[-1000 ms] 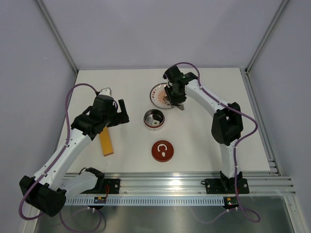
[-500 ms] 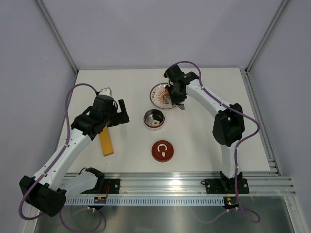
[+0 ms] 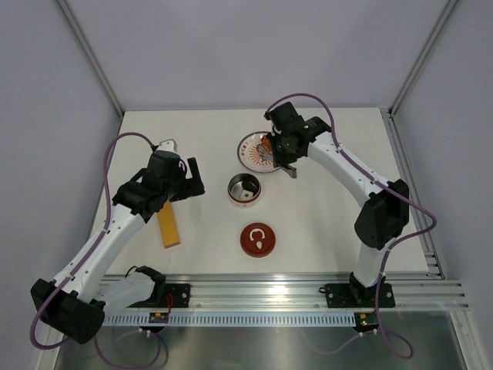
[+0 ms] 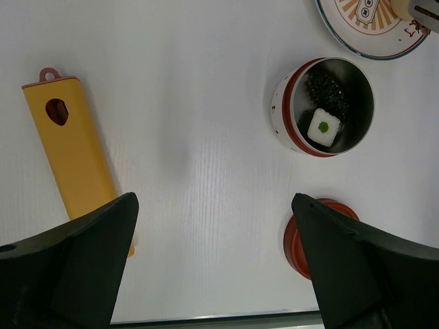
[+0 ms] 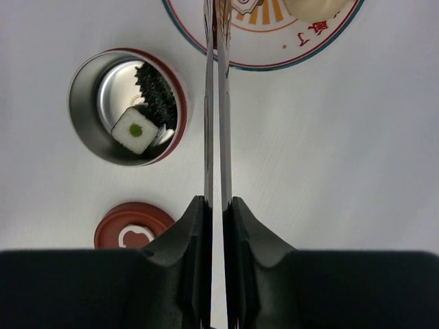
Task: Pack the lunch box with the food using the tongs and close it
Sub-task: Pick up the fake food from the plate, then place the fake food in the packing box.
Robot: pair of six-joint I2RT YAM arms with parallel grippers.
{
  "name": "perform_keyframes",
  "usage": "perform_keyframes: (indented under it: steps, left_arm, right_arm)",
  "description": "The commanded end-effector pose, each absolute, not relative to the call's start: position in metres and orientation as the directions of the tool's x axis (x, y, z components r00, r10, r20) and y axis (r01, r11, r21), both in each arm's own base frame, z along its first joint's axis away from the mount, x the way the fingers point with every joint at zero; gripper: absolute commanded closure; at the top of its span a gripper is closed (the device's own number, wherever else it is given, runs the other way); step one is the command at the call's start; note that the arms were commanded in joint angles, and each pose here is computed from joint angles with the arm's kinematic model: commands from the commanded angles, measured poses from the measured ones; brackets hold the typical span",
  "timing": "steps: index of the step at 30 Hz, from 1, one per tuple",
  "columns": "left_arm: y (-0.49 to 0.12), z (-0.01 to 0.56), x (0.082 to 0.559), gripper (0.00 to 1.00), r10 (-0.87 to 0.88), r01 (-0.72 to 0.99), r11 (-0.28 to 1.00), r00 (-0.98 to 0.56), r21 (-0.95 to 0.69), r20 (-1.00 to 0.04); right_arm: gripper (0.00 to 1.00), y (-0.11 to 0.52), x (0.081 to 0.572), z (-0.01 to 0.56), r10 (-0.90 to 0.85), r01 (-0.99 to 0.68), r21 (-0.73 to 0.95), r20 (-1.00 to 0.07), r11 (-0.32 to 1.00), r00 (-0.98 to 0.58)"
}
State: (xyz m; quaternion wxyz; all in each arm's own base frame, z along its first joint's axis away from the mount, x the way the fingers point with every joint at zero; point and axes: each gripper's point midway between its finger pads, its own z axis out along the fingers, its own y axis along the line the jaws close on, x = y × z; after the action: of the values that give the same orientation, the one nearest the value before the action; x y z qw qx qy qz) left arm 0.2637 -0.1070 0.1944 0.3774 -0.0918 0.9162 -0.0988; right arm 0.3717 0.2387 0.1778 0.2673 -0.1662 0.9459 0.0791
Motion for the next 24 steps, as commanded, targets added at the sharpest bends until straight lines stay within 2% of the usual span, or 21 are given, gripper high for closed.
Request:
perform_keyframes:
  steps: [1, 12, 22, 24]
  left_arm:
    - [-0.1, 0.206, 0.271, 0.01, -0.25, -0.109, 0.965, -0.657, -0.238, -0.711]
    - [-0.099, 0.208, 0.271, 0.01, -0.252, -0.116, 0.965, -0.655, -0.234, -0.713]
    - [-0.102, 0.207, 0.271, 0.01, -0.258, -0.11, 0.962, -0.66, -0.248, -0.706]
    - [-0.101, 0.206, 0.27, 0.01, -0.257, -0.114, 0.963, -0.66, -0.244, -0.706]
  right_arm:
    - [0.94, 0.257, 0.346, 0.213, -0.262, -0.4, 0.104, -0.603, 0.911, -0.754]
    - [0.91, 0.28, 0.276, 0.203, -0.311, -0.465, 0.156, -0.558, 0.871, -0.77]
    - [0.87, 0.294, 0.264, 0.188, -0.36, -0.506, 0.165, -0.524, 0.846, -0.772]
    - [0.83, 0.298, 0.263, 0.184, -0.371, -0.514, 0.163, -0.516, 0.843, -0.772]
